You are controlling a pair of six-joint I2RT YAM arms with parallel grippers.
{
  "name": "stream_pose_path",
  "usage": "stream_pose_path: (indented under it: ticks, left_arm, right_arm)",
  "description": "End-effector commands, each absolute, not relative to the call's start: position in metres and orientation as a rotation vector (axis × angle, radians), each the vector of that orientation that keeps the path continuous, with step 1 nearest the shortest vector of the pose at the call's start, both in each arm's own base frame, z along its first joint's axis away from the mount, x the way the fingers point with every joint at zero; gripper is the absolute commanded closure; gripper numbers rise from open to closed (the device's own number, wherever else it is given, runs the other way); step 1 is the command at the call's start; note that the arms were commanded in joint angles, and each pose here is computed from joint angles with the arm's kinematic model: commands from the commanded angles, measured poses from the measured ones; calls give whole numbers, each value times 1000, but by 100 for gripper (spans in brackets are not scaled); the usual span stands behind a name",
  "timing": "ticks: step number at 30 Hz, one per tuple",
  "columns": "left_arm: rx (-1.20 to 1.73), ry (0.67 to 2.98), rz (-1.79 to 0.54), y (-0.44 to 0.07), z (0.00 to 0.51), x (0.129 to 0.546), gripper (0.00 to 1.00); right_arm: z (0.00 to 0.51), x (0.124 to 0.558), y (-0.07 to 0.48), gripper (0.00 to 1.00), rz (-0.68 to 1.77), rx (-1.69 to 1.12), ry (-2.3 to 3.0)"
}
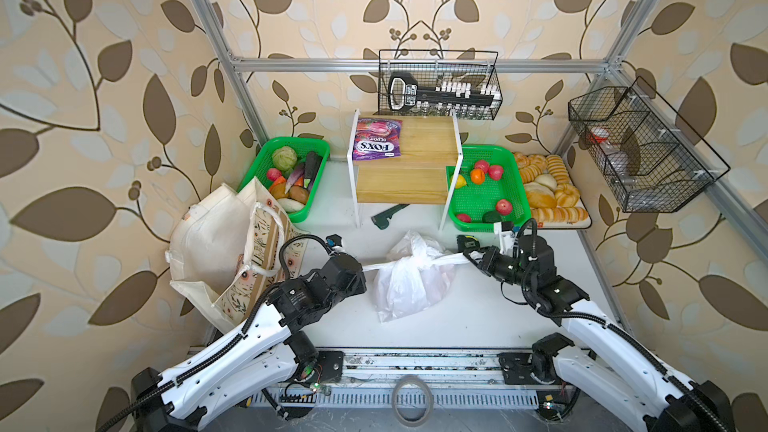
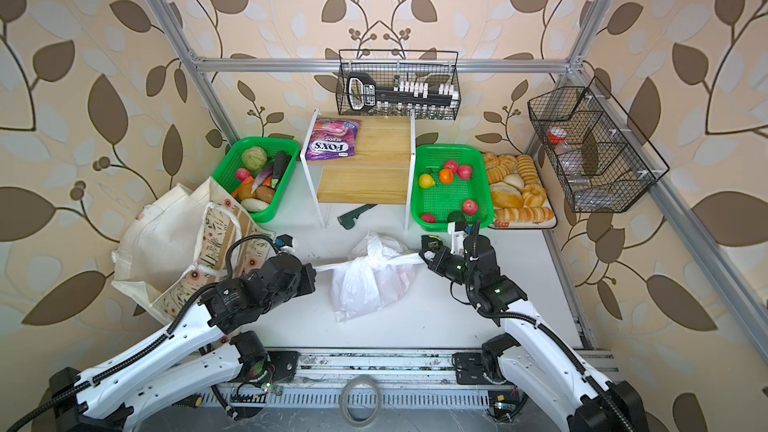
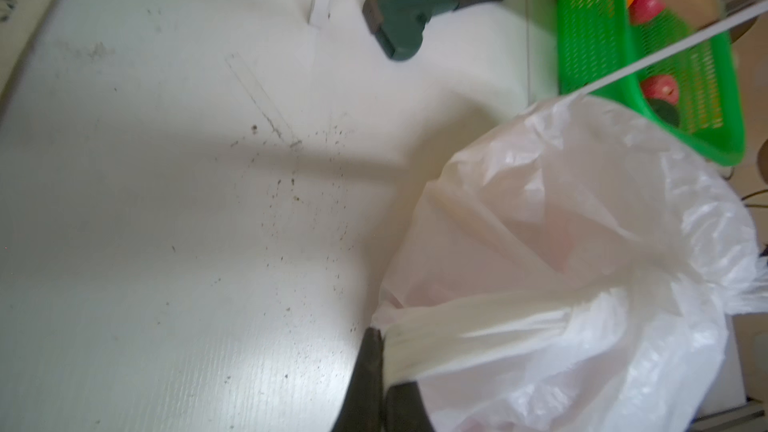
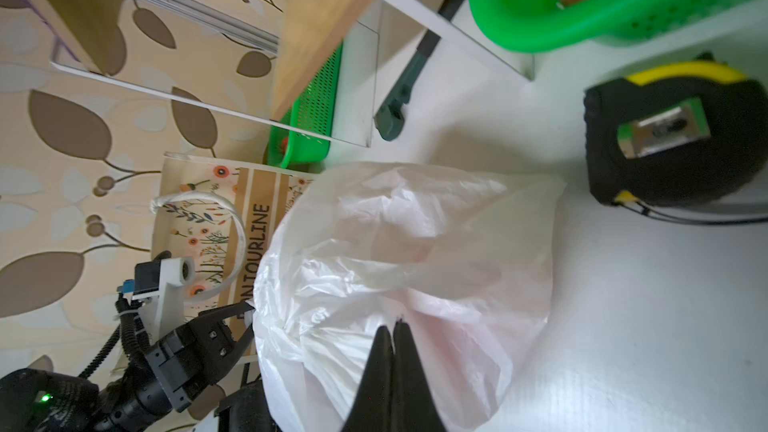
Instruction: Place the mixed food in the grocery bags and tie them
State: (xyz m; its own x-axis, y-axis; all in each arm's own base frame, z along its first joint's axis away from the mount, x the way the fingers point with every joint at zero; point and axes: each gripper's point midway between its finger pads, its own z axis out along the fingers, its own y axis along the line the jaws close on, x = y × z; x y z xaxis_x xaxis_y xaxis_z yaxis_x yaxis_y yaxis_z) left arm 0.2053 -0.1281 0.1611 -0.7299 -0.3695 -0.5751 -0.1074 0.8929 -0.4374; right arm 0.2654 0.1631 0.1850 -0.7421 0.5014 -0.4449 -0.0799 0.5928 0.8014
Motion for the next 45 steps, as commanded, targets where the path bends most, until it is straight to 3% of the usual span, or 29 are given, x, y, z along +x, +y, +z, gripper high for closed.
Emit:
stream_pose_path:
  ticks: [1,9,13,14,18,20,29,33,36,45]
  left_arm:
    - [-485,2320,-44,-49,153,200,100]
    - [-503,2434,-59,-59,113,194,100]
    - [-479,2435,-147,-72,118,197,100]
    - [-461,2421,-173,-76,123,200,100]
    - [-393,2373,-251,-89,145,210,100]
    - [-380,2366,-262,-91,151,213,100]
    - [-349,2380,-314,-102,155,214,100]
    - [-342,2375,-324,-103,158,214,100]
    - [-336,2371,-331,-104,160,215,100]
    - [-327,2376,-344,-106,164,214,100]
  right_arm:
    - [194,290,114,100,842,465,2087]
    - [145,283,126,100,953,546,2171]
    - [168,284,135,100,1070,508,2101]
    - [178,284,140,95,1115,489,2075]
    - [207,279,163,54,1380,437,2039]
    - [210,276,168,46,1437,429,2066]
    - [200,275,148,32,1332,559,2042]
    - [218,273,169,26,1410,452,1975]
    - [219,274,184,24,1341,380,1968]
    - [191,289,207,23,1331,515,1931]
